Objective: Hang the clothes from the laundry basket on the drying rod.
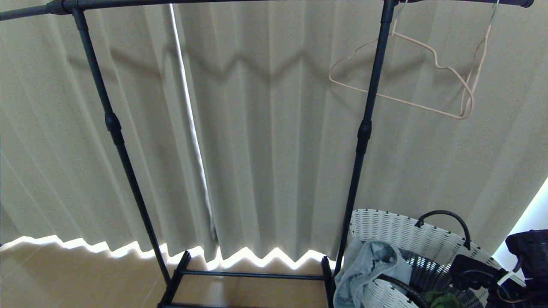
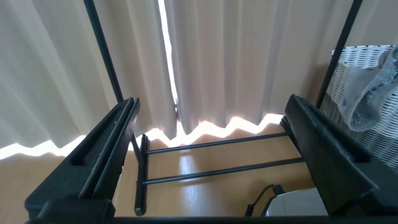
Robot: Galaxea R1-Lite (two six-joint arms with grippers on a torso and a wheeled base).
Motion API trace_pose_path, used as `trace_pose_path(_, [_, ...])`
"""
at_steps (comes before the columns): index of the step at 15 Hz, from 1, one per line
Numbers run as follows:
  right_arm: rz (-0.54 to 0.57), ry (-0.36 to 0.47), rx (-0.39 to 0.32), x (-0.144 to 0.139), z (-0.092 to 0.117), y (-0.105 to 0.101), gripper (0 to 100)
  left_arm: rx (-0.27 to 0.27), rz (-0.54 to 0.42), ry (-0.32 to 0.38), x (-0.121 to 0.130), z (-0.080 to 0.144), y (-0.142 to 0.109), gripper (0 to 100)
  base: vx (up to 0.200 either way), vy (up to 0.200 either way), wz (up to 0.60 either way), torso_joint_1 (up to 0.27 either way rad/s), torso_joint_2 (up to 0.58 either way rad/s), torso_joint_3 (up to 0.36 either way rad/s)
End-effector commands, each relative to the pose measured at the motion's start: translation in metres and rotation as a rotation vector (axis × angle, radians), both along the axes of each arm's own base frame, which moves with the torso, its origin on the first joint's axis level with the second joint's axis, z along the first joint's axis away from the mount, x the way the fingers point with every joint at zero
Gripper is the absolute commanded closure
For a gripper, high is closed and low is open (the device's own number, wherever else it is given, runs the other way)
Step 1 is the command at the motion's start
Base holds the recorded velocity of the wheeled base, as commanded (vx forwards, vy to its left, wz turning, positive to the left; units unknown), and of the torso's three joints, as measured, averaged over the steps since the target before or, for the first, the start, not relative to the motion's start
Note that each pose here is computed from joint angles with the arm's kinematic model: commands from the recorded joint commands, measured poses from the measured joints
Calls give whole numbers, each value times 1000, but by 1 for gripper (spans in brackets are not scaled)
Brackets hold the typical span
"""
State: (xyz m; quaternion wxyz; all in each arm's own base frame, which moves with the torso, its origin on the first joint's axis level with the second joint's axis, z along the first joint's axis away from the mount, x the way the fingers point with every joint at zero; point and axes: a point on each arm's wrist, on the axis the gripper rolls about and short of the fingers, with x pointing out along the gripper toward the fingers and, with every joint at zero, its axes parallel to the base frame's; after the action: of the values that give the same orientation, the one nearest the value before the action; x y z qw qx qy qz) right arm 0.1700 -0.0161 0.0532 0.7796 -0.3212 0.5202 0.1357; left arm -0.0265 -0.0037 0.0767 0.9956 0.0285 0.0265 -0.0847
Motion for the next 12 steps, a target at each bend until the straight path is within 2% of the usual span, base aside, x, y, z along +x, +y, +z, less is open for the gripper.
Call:
trace_pose_path(1, [2,75,3,11,-21,-2,0,1,-1,0,0,0,0,0,0,0,0,0,0,0])
trace_pose_path(3, [-6,49,15,18,-28,-6,0,2,-1,-1,0,0,0,0,0,0,0,0,0,0])
trace_pose_path(6, [-4,28,41,19,-28,-7,0,4,-1,-1,0,0,0,0,0,0,0,0,0,0])
trace_pose_path(7, [-6,25,43,19,-28,-8,100,4,-1,-1,0,0,0,0,0,0,0,0,0,0])
trace_pose_path(12, [-6,3,46,19,-24,-8,100,2,-1,-1,0,0,0,0,0,0,0,0,0,0])
